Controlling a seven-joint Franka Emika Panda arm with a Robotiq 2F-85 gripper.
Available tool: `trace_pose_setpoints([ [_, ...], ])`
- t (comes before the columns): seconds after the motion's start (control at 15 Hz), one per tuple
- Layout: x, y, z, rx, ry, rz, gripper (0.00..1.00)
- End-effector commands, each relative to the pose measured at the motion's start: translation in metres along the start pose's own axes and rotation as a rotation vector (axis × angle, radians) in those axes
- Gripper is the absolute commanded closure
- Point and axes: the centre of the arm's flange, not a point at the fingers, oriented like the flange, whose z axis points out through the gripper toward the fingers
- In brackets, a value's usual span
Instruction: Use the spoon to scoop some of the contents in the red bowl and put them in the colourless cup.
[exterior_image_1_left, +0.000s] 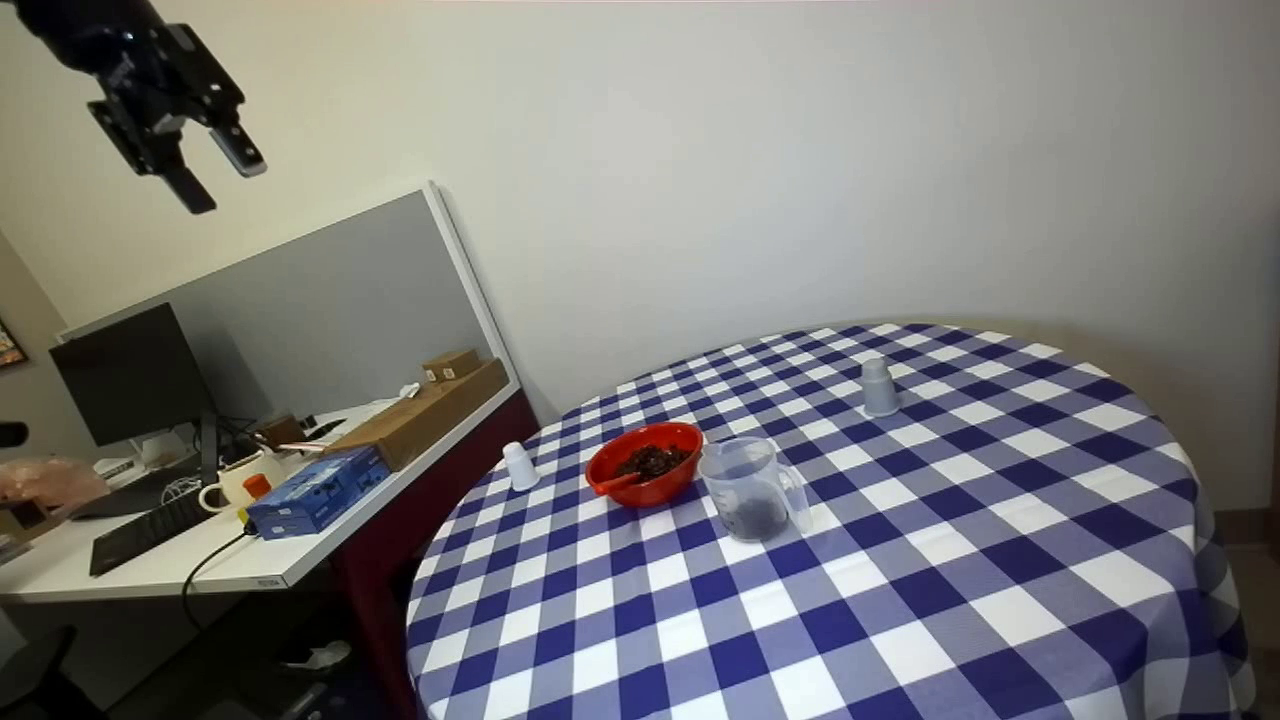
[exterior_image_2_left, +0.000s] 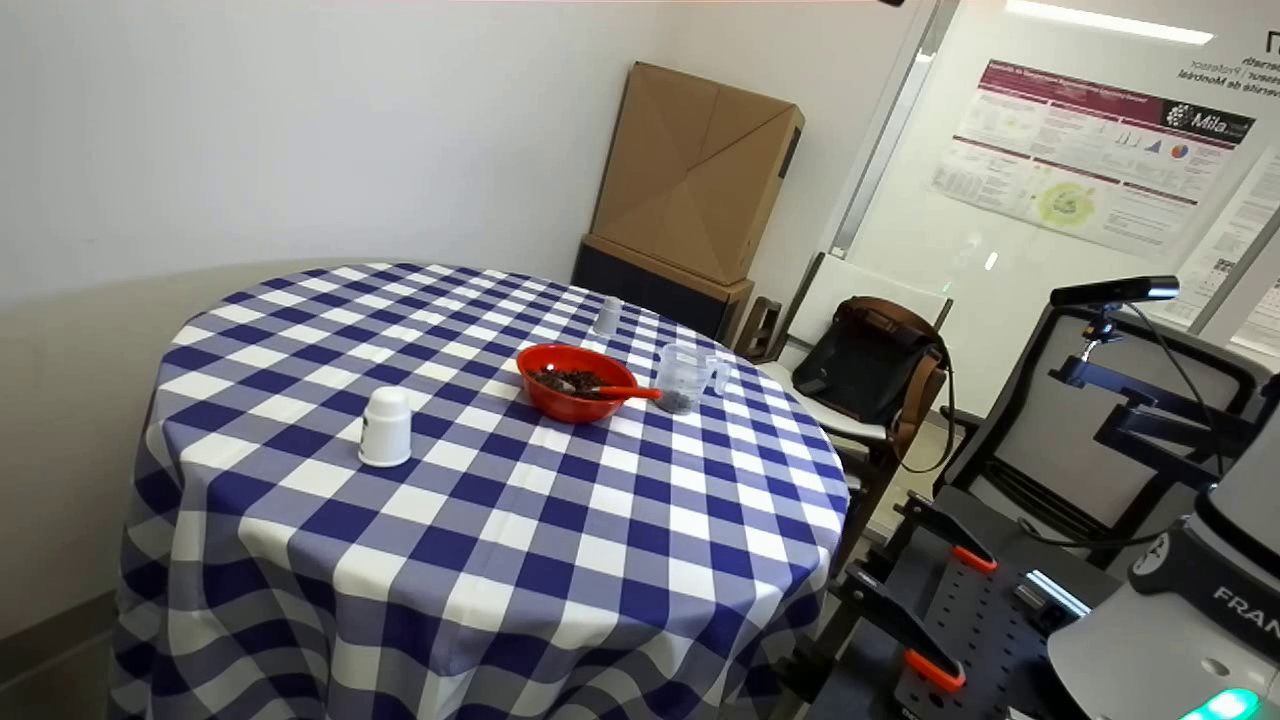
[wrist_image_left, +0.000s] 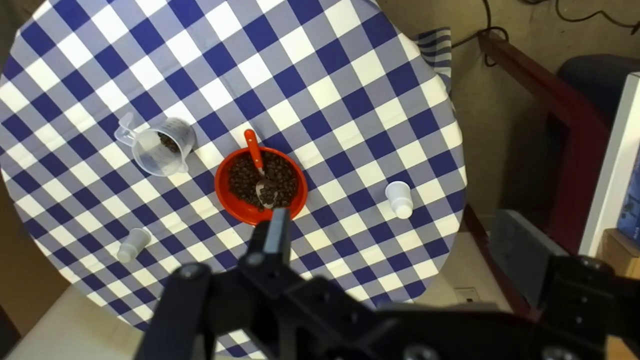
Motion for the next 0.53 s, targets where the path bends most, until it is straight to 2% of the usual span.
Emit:
trace_pose_setpoints([
  [0.0, 0.029, 0.015, 0.033, -0.022, -0.038, 0.054, 0.0],
  [0.47, 0.067, 0.062, 0.118, -0.083, -0.108, 0.125, 0.0],
])
